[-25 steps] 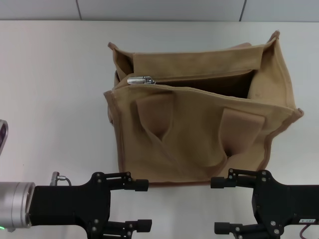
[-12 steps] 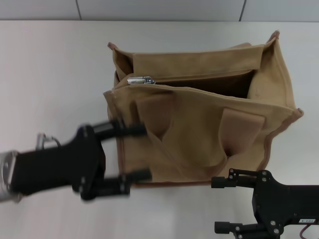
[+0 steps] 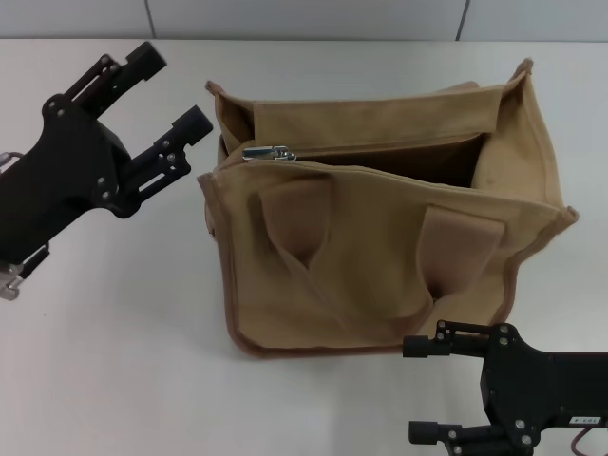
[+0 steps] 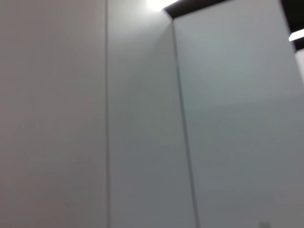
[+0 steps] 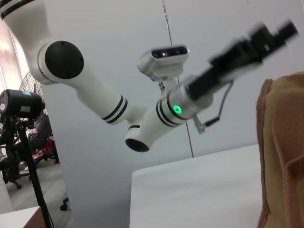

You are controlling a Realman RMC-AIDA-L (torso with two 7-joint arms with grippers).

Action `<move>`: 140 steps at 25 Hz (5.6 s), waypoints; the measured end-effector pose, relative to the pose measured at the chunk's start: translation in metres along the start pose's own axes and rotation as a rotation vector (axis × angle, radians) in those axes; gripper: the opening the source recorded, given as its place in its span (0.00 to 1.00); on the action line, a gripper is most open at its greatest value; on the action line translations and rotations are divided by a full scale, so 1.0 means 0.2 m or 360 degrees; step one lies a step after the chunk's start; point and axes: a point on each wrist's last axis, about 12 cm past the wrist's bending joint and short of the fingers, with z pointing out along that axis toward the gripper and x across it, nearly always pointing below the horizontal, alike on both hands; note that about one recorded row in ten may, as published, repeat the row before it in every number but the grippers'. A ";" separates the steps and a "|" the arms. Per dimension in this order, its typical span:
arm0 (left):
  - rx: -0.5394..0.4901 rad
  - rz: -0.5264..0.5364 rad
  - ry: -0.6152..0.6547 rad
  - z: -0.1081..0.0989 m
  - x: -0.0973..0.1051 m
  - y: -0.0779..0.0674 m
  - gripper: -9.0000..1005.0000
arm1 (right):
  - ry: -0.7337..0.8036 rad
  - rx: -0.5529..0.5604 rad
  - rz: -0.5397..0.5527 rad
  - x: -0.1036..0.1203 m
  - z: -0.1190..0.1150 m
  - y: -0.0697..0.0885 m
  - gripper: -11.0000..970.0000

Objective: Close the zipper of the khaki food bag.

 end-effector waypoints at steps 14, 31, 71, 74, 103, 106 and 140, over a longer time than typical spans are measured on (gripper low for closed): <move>-0.0217 0.0093 0.0431 -0.24 0.06 0.05 0.76 | -0.0004 0.0013 -0.0002 0.00 -0.01 0.00 0.81; -0.0143 0.0115 0.0673 -0.12 0.21 0.04 0.76 | -0.0014 0.0034 -0.0001 0.00 -0.01 -0.01 0.81; -0.0222 0.0476 0.0494 -0.17 0.14 0.02 0.37 | -0.0031 0.0054 0.0001 -0.01 -0.01 -0.01 0.81; -0.0213 0.0487 0.0474 -0.16 0.14 0.02 0.25 | -0.0032 0.0054 0.0001 -0.01 -0.01 -0.01 0.81; -0.0143 0.0546 0.0324 -0.08 0.08 0.06 0.02 | -0.0441 -0.0088 -0.0017 -0.18 -0.11 0.03 0.81; -0.0153 0.0518 0.0311 -0.08 0.08 0.06 0.02 | -0.0501 -0.0117 0.0020 -0.23 -0.14 0.01 0.81; -0.0101 0.0234 0.0125 -0.01 0.01 0.07 0.02 | -0.0320 -0.0049 0.0332 -0.62 0.04 -0.43 0.81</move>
